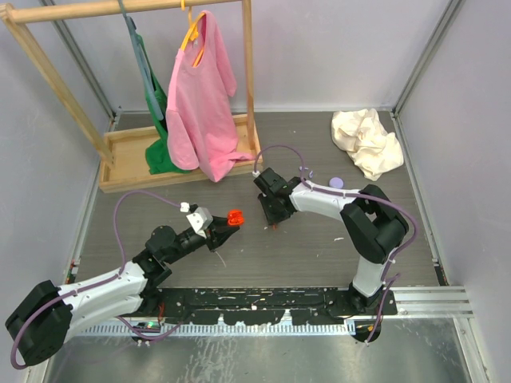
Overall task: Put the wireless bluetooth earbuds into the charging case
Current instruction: Pick up the earbud from the center of the board, then place the earbud in the charging case.
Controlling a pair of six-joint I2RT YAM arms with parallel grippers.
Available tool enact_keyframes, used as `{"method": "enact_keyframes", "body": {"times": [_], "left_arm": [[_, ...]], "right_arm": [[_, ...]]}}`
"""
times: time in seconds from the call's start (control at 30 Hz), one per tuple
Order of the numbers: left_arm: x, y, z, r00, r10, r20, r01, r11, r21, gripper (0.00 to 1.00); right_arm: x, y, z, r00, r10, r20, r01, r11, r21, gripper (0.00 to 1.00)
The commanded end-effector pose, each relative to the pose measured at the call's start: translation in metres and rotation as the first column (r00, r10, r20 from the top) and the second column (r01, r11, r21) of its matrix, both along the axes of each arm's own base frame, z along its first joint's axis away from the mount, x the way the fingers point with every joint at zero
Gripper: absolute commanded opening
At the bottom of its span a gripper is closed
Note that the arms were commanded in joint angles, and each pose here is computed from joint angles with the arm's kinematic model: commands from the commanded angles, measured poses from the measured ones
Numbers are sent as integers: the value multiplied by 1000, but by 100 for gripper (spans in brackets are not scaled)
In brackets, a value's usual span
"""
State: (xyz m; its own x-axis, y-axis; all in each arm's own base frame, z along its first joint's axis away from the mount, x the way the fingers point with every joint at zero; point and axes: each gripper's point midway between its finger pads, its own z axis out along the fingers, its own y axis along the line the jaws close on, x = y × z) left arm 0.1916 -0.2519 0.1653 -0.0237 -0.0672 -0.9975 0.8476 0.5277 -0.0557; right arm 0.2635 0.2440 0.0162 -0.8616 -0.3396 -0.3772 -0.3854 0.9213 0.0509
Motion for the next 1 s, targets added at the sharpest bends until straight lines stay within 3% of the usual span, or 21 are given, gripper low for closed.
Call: {"method": "enact_keyframes", "body": {"times": [0.0, 0.57, 0.97], "left_arm": [[4, -3, 36, 996, 1, 84, 5, 998, -67, 0], [5, 0, 38, 995, 19, 94, -12, 997, -79, 0], [5, 4, 41, 993, 39, 111, -28, 995, -98, 0]], "right_arm": [[6, 8, 15, 999, 2, 40, -4, 999, 49, 27], [6, 23, 114, 938, -25, 345, -62, 969, 240, 25], [-22, 53, 198, 827, -66, 558, -252, 845, 473, 25]]}}
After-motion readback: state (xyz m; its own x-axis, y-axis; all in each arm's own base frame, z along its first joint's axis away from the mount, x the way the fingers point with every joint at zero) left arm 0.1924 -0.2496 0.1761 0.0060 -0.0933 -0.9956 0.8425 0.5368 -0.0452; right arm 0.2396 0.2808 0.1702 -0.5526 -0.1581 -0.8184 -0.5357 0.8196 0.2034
